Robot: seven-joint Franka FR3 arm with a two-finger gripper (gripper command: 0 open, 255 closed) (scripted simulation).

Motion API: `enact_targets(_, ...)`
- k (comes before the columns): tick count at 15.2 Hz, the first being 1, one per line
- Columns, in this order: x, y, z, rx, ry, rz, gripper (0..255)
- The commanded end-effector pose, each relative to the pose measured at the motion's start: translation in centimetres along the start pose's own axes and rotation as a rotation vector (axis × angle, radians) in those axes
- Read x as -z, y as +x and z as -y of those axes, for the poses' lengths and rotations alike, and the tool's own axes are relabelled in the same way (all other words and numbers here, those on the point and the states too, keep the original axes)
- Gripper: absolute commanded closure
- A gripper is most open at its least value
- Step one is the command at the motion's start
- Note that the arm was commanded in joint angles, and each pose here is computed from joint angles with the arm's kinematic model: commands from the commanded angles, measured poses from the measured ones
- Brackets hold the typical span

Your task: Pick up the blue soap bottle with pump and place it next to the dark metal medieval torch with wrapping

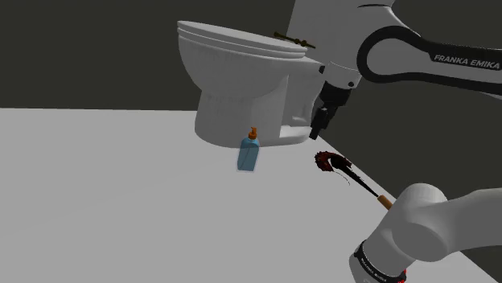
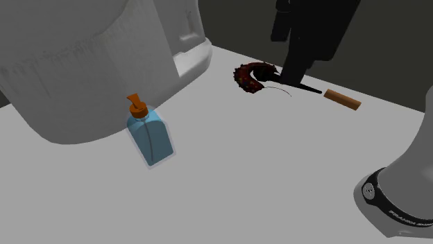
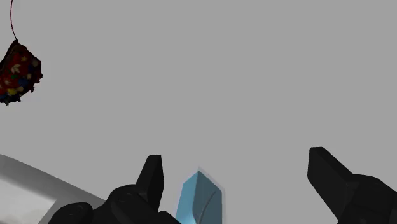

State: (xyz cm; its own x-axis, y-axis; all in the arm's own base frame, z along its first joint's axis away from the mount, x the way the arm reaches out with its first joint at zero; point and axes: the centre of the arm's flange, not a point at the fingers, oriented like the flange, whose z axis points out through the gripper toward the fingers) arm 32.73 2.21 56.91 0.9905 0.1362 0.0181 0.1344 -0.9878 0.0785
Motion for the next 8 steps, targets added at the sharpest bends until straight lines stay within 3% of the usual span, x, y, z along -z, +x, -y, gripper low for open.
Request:
enact_targets(1,0.0,0.0,0.0,0.0,0.0,0.0,0)
enact_targets(8,-4.3,8.8,-2.0,0.134,0.005,0.055,0)
